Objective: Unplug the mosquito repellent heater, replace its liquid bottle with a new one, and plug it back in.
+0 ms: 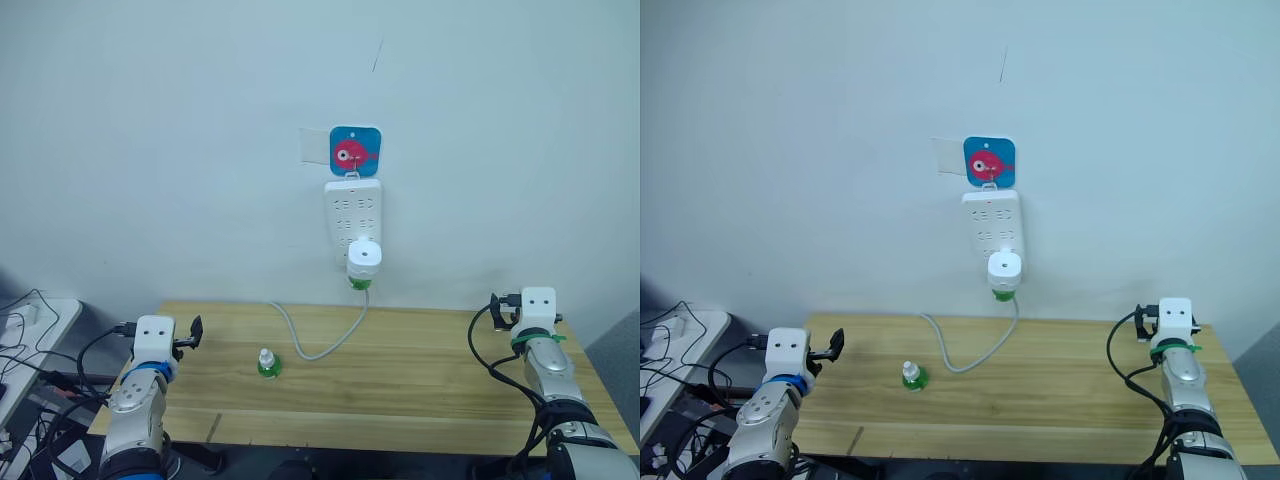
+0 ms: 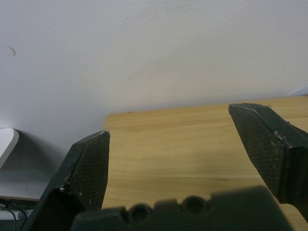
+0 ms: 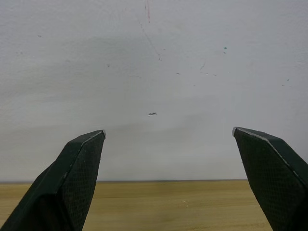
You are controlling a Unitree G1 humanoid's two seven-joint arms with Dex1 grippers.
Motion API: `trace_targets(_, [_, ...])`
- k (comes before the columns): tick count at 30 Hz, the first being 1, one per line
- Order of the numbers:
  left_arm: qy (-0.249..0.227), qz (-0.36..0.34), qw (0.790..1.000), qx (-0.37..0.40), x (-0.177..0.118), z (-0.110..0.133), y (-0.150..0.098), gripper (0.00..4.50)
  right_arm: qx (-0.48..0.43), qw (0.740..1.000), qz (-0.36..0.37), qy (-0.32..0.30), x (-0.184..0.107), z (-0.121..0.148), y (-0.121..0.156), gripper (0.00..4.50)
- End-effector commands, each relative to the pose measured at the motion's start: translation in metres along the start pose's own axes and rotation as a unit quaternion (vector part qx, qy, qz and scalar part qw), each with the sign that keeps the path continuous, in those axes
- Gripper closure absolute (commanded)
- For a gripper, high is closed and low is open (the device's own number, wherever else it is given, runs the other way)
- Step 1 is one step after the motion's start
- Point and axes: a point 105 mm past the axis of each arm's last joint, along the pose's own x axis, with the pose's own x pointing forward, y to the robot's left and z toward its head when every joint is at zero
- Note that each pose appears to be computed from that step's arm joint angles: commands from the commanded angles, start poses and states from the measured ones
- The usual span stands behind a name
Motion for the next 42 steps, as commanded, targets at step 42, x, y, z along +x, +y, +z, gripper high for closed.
trace_targets(42, [-0.152,-0.471,0.862,0.111,-0.015,0.194,-0.129,0.00,-0.026,0.855,0.462,-0.235,-0.131,0.184,0.126,0.05])
